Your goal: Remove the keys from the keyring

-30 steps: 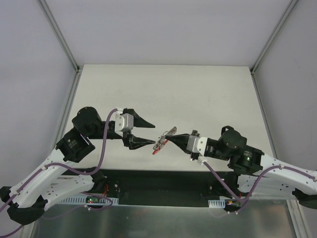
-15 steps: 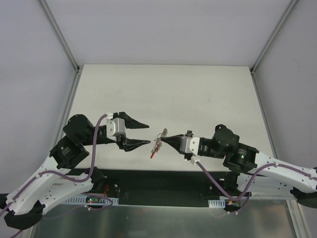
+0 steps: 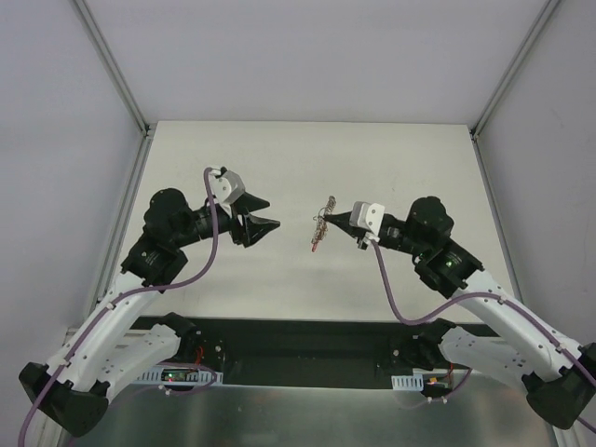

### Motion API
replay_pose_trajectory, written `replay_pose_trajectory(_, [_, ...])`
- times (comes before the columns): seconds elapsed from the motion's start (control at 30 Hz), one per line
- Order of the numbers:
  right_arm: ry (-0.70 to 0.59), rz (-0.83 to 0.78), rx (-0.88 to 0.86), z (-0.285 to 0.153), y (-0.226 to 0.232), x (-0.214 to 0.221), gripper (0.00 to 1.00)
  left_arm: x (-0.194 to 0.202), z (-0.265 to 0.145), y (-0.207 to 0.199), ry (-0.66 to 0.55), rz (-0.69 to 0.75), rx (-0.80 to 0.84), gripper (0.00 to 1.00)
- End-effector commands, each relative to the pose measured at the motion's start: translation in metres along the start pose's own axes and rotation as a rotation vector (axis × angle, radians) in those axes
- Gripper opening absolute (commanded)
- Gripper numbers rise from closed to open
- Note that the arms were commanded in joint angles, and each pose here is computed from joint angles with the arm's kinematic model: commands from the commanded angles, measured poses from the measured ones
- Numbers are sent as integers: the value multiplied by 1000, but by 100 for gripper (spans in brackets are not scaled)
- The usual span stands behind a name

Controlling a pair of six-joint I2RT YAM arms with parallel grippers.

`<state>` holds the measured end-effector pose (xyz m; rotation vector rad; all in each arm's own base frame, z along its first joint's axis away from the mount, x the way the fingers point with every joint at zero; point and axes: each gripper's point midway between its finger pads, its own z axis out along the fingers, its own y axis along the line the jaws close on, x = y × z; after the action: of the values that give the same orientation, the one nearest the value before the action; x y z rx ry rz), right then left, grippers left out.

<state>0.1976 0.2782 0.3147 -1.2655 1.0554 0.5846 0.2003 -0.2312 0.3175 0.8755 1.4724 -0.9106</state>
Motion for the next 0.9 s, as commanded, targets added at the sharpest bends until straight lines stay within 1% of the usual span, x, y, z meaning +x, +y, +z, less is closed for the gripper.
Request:
replay_pose_trajectory(0.0, [-192,-29,-149,-4,3,-37,0,-28,4,-13,-108,-46,132,54])
replay_pose_trajectory(0.03, [-203,-23,-170,-3,3,-40,1,-34,3,-24,-129,-20,200,55])
replay_pose_trajectory(0.07, [-223,-10,-214,-4,7,-44,1,-35,3,-29,-131,-19,234,55])
replay_pose_trajectory(0.17, [-246,8,-272,-3,12,-50,1,-37,4,-37,-131,-6,300,54])
replay_pose_trajectory(0.33, [-283,37,-296,-3,14,-59,1,-36,3,-52,-130,25,383,53])
replay_pose_trajectory(0.43, [-306,20,-293,-3,14,-67,1,-32,6,-55,-127,44,396,53])
replay_pose_trajectory(0.63, [-316,21,-300,-2,20,-73,1,-35,12,-58,-137,75,402,51])
replay_pose_trajectory(0.87, [-326,8,-288,-3,21,-80,1,-31,24,-63,-127,90,416,45])
